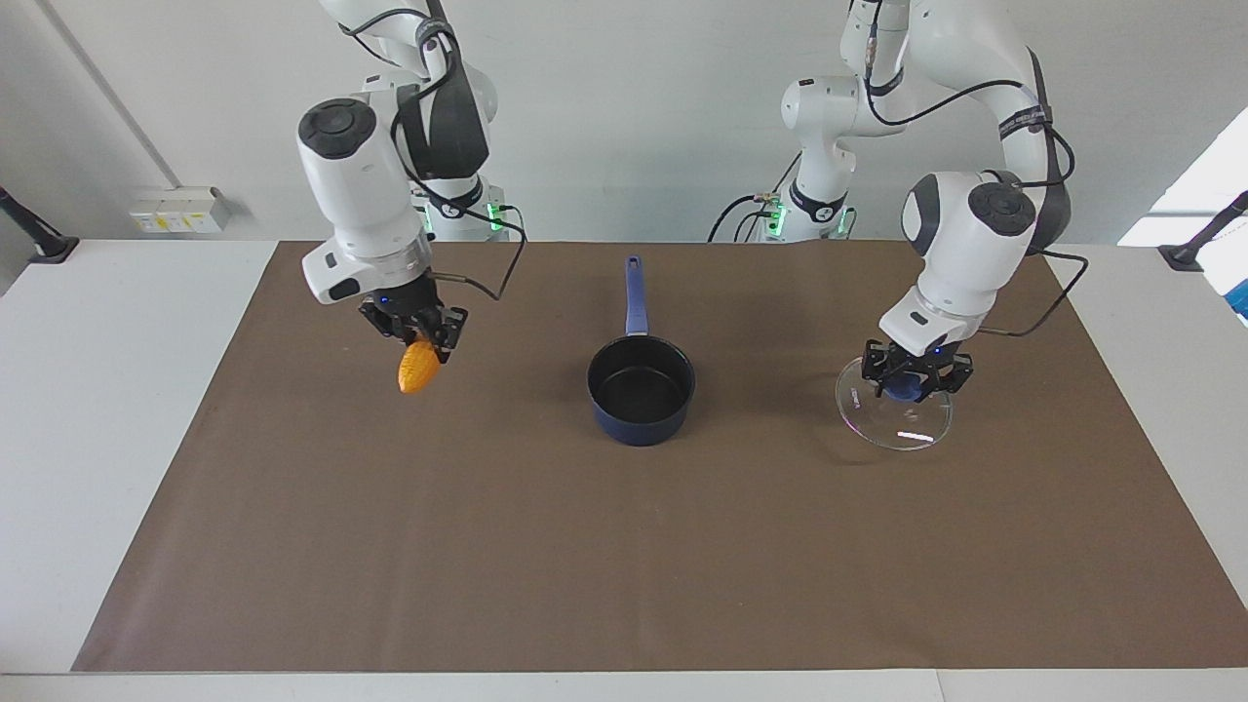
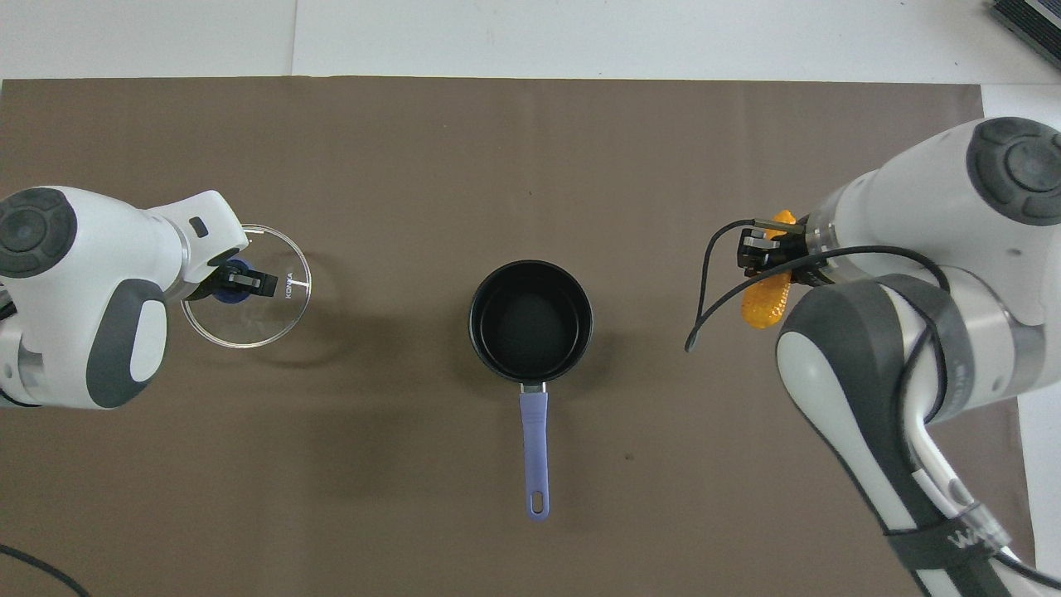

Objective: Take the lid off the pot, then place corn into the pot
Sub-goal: 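Carry the corn over the pot with the right gripper while the left lowers the lid, then lower the corn into the pot and open the right gripper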

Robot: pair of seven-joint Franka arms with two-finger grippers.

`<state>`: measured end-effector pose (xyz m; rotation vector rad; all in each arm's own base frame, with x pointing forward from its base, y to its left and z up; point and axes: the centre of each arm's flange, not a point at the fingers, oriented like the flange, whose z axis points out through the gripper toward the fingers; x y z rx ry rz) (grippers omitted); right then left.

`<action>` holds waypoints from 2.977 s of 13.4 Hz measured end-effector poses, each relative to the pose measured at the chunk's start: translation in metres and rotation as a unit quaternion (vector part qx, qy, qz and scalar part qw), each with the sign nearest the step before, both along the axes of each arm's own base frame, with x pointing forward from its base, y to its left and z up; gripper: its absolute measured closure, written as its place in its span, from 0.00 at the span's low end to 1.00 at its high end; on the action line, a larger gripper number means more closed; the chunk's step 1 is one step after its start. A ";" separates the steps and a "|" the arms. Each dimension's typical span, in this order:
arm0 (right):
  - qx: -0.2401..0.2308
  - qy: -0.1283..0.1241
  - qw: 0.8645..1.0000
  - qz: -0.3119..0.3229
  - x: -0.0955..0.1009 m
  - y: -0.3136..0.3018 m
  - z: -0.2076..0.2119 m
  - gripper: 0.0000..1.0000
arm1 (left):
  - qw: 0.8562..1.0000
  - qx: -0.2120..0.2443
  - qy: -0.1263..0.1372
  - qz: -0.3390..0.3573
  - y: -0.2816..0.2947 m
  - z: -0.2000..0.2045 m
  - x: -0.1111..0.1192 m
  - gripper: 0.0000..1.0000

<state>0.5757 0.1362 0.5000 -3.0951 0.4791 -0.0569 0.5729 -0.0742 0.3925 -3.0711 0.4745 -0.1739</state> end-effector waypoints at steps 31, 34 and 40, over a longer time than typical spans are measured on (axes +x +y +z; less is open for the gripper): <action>0.056 -0.025 0.985 0.160 -0.049 0.228 -0.155 0.60 | 1.000 -0.006 0.005 0.001 0.064 0.132 0.014 0.00; 0.058 -0.033 0.983 0.172 -0.041 0.225 -0.149 0.60 | 1.000 -0.001 0.011 0.019 0.058 0.205 -0.002 0.00; 0.066 -0.040 0.982 0.173 -0.033 0.222 -0.167 0.50 | 0.998 0.000 0.044 0.038 0.057 0.261 -0.026 0.00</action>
